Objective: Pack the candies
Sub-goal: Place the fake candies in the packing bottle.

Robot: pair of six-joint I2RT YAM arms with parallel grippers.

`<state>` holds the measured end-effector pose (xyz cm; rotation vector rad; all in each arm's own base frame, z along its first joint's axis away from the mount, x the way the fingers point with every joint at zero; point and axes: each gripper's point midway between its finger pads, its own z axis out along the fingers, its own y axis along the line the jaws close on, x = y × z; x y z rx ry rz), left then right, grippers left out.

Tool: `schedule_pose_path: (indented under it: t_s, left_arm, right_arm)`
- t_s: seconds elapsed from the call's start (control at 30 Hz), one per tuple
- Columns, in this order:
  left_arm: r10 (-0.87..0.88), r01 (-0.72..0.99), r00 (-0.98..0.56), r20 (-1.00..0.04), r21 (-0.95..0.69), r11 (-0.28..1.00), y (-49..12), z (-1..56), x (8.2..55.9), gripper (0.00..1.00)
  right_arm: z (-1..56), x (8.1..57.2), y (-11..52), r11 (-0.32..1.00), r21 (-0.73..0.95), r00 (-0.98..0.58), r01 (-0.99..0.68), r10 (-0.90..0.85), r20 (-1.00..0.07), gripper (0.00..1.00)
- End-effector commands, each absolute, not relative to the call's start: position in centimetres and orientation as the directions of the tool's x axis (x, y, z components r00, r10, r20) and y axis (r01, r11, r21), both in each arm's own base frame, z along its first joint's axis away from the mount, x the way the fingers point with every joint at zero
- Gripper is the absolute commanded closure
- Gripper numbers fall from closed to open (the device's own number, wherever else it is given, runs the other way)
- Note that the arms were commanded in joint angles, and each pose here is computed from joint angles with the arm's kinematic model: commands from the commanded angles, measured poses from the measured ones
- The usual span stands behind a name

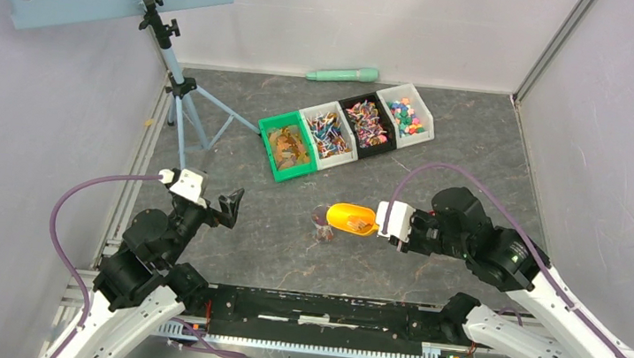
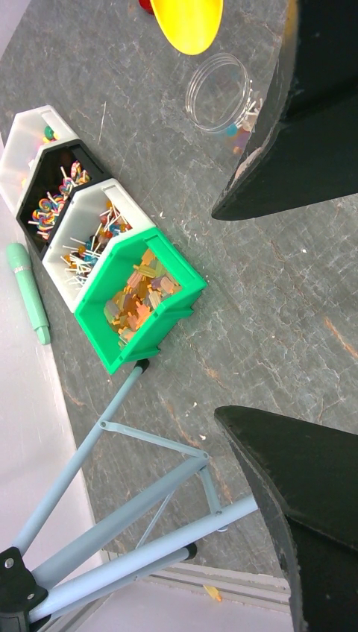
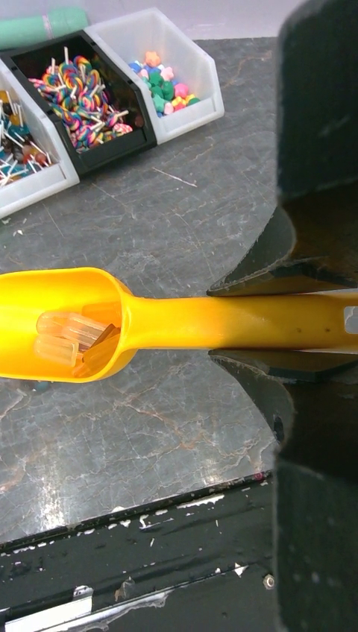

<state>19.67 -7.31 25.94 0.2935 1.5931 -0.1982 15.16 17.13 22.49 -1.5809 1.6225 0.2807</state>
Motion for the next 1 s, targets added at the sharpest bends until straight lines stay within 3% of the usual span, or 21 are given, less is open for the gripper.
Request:
schedule_pose_path:
  t_s: [0.0,0.97]
  left_arm:
    - [0.089,0.309,0.014,-0.996,0.089,0.947,-7.3,26.8,19.9,0.0]
    - [0.07,0.313,0.041,-0.997,0.079,0.947,-7.1,27.4,19.4,0.0]
  right_arm:
    - [24.1,15.6,17.1,0.22,-0.384,0.122,-0.897,-0.71,-0.693,1.0]
    - [23.7,16.3,17.9,0.251,-0.281,-0.019,-0.926,-0.777,-0.629,1.0]
